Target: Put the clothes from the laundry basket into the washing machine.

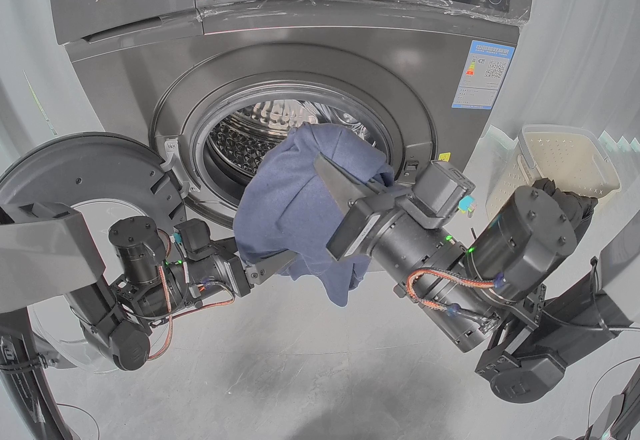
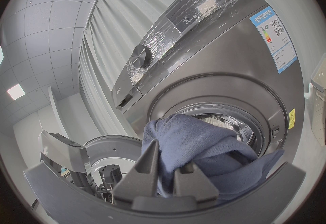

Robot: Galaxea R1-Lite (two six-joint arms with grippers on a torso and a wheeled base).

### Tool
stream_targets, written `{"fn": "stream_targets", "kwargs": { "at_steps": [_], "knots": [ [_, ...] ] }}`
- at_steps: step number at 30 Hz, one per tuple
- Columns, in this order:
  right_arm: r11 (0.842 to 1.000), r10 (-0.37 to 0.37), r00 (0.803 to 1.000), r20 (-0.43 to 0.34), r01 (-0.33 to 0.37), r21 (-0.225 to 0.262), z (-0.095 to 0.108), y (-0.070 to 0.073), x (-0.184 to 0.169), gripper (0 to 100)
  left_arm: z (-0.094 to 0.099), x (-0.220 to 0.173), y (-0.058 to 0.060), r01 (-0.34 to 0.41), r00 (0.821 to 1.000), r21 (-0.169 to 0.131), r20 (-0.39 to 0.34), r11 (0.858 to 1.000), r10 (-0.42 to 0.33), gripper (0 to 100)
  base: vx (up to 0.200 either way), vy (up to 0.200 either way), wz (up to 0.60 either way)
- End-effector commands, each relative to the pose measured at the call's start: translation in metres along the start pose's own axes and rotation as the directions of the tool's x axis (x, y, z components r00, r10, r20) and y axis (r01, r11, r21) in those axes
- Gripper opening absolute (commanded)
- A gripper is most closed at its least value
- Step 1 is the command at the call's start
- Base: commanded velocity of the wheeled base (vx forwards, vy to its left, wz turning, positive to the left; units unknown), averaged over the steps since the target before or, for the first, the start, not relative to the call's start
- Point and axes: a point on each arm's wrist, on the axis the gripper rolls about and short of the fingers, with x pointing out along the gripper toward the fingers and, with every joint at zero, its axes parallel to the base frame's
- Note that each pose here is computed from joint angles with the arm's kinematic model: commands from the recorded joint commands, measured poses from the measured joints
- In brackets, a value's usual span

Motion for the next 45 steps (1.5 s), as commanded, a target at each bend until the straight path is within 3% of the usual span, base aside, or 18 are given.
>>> {"fn": "stream_targets", "kwargs": {
  "at_steps": [1, 6, 15, 20, 25, 26, 33, 35, 45],
  "knots": [
    [1.0, -0.002, 1.0, -0.004, 0.002, -0.002, -0.001, -0.001, -0.001, 0, -0.004, -0.004, -0.001, -0.012, 1.0, -0.005, -0.002, 1.0, 0.012, 0, 0.0, 0.0, 0.0],
    [1.0, -0.016, 1.0, -0.011, 0.015, -0.009, -0.003, -0.006, -0.001, 0, -0.001, -0.028, -0.018, -0.013, 1.0, 0.011, -0.02, 1.0, 0.013, 0, 0.0, 0.0, 0.0],
    [0.999, -0.046, 0.997, -0.069, 0.044, -0.03, -0.023, -0.018, 0.0, 0, 0.017, -0.078, -0.071, 0.089, 0.996, 0.041, 0.016, 0.995, -0.089, 0, 0.0, 0.0, 0.0],
    [0.998, -0.055, 0.991, -0.124, 0.05, -0.042, -0.043, -0.026, 0.0, 0, 0.025, -0.082, -0.09, 0.162, 0.985, 0.078, 0.05, 0.984, -0.166, 0, 0.0, 0.0, 0.0],
    [0.998, -0.049, 0.986, -0.16, 0.043, -0.043, -0.056, -0.027, -0.001, 0, 0.035, -0.085, -0.101, 0.196, 0.974, 0.106, 0.093, 0.975, -0.206, 0, 0.0, 0.0, 0.0],
    [0.998, -0.047, 0.984, -0.17, 0.04, -0.044, -0.059, -0.028, -0.001, 100, 0.037, -0.087, -0.103, 0.202, 0.972, 0.11, 0.102, 0.973, -0.213, 0, 0.0, 0.0, 0.0],
    [0.999, -0.036, 0.971, -0.236, 0.026, -0.047, -0.071, -0.028, -0.015, 100, 0.05, -0.087, -0.107, 0.212, 0.96, 0.133, 0.157, 0.968, -0.232, 0, 0.0, 0.0, 0.0],
    [0.998, -0.043, 0.955, -0.294, 0.027, -0.057, -0.081, -0.029, -0.027, 100, 0.055, -0.084, -0.108, 0.209, 0.957, 0.143, 0.175, 0.967, -0.233, 0, 0.0, 0.0, 0.0],
    [0.996, -0.074, 0.93, -0.36, 0.049, -0.078, -0.089, -0.037, -0.044, 100, 0.062, -0.078, -0.106, 0.169, 0.956, 0.143, 0.215, 0.975, -0.197, 0, 0.0, 0.0, 0.0]
  ]
}}
